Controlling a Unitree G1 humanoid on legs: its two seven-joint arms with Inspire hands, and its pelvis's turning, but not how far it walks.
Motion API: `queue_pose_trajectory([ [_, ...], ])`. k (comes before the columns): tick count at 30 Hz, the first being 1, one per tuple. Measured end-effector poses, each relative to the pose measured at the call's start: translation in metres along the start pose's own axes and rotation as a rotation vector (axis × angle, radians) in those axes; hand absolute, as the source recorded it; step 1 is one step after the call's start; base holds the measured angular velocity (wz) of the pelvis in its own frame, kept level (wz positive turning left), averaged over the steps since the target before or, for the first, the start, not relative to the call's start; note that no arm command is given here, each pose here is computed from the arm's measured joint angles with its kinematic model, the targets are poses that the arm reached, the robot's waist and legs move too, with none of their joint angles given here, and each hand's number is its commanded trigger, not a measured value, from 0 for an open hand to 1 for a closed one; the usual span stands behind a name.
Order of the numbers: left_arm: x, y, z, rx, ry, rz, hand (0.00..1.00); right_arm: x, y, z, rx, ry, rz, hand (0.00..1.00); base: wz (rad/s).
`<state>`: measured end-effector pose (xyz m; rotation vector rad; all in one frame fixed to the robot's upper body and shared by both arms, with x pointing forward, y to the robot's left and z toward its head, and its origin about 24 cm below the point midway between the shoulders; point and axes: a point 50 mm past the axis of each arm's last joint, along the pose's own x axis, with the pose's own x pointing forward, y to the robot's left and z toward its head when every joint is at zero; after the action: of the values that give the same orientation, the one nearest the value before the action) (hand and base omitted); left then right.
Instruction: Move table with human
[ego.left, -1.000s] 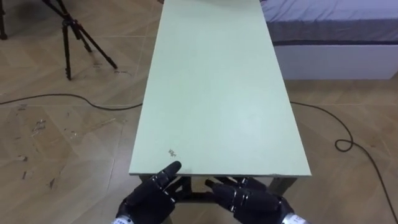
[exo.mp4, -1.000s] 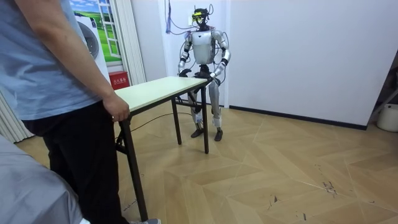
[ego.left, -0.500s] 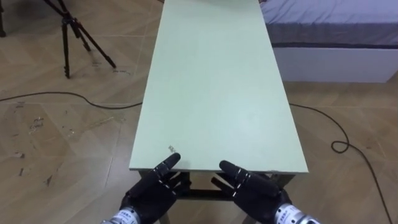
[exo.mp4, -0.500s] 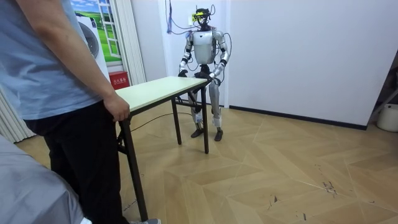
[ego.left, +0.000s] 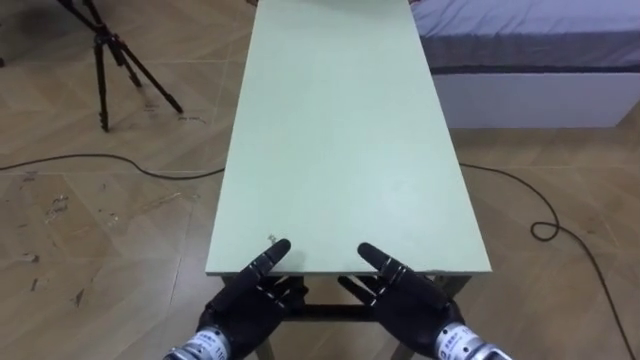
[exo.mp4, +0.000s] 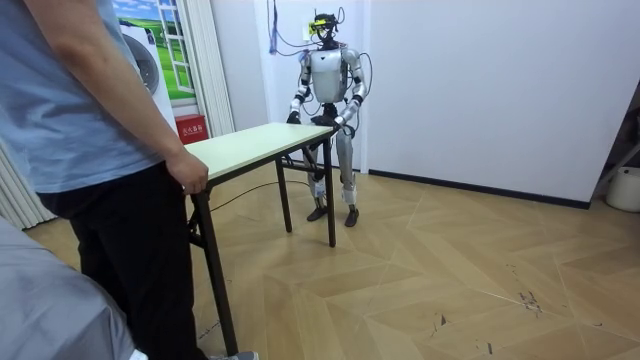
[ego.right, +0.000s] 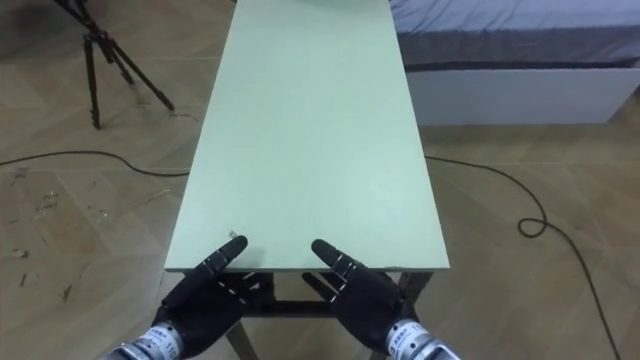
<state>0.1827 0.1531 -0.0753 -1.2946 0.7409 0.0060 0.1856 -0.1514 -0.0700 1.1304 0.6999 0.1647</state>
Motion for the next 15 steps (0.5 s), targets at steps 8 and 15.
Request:
queue_pose_trajectory([
  [8,0.005,-0.025,0.001,0.044,-0.011,0.004,0.00,0.008,0.009,-0.003,0.074,-0.065,0.008,0.00,0.04],
  [15,0.010,-0.029,-0.005,0.038,-0.053,0.020,0.00,0.013,0.013,-0.006,0.118,-0.103,0.018,0.00,0.00],
])
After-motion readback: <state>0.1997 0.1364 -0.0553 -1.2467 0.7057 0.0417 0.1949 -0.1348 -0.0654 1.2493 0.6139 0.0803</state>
